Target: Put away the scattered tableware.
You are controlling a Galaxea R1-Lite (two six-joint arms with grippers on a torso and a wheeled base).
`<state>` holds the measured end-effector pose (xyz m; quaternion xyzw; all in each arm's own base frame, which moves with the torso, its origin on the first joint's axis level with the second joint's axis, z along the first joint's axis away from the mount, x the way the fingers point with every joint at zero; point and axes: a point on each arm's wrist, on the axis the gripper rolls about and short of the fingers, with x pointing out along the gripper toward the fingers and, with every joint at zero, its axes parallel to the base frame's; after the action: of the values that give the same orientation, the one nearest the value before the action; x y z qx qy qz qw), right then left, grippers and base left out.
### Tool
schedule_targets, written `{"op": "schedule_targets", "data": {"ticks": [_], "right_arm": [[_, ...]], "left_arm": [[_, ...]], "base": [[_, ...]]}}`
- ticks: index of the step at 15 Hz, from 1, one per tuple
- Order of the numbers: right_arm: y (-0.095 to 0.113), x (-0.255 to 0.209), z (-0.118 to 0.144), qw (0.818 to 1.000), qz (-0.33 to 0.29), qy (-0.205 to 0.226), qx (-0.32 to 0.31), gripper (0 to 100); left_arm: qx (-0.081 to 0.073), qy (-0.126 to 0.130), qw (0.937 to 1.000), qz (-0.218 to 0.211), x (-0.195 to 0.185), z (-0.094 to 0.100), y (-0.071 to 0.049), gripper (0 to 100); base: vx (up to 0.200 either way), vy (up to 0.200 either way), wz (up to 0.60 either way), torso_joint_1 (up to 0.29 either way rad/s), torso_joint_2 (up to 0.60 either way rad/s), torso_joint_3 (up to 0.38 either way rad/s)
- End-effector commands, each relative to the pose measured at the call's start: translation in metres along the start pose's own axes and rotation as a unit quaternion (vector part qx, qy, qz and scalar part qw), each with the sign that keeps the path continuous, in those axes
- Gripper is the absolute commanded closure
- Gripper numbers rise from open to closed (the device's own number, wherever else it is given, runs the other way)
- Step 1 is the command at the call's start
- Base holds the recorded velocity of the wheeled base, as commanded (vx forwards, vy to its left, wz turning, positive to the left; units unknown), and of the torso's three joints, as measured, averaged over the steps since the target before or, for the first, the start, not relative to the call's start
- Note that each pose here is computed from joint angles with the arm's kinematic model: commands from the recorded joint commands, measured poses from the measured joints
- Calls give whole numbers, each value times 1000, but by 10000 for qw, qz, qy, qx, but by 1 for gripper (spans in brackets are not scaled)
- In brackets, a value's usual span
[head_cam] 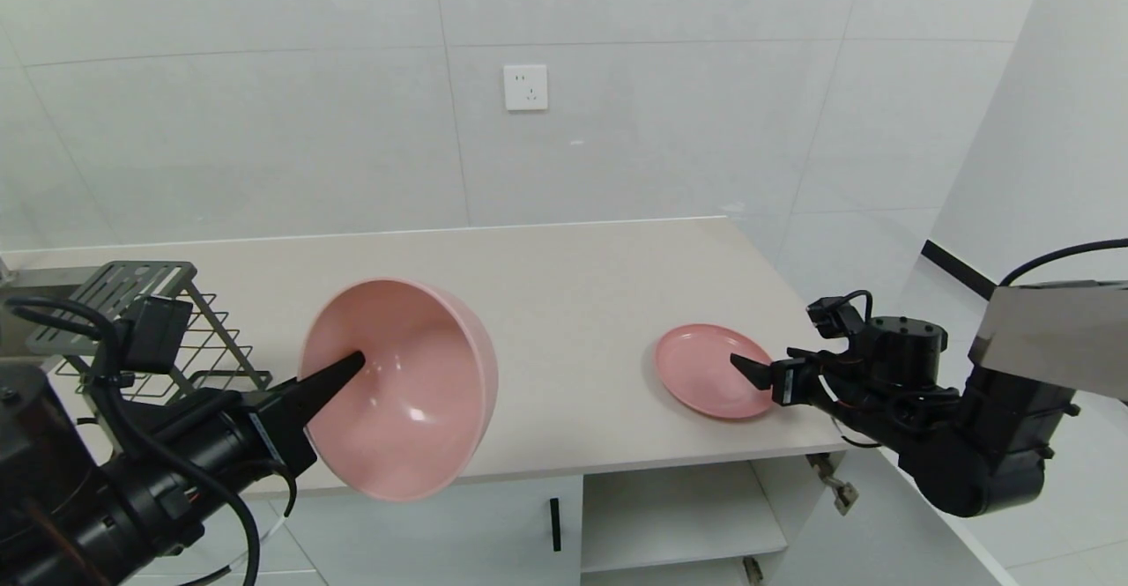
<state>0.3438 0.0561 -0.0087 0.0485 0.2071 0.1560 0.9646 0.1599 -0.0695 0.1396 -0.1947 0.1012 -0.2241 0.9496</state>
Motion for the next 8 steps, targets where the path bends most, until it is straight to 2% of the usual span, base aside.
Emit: {"op": "schedule_targets", "data": {"ticks": [1,8], "right_arm": [[-5,9,-6,10000,-41,52,35,0],[-6,25,-27,9996,-27,270,46,0]], "left_arm": [[-11,48,10000,45,0,-2,2,100],[-16,104,9999,70,-2,-5,3,100]], "base": [[0,0,0,0,0,0],[0,0,0,0,0,0]]}}
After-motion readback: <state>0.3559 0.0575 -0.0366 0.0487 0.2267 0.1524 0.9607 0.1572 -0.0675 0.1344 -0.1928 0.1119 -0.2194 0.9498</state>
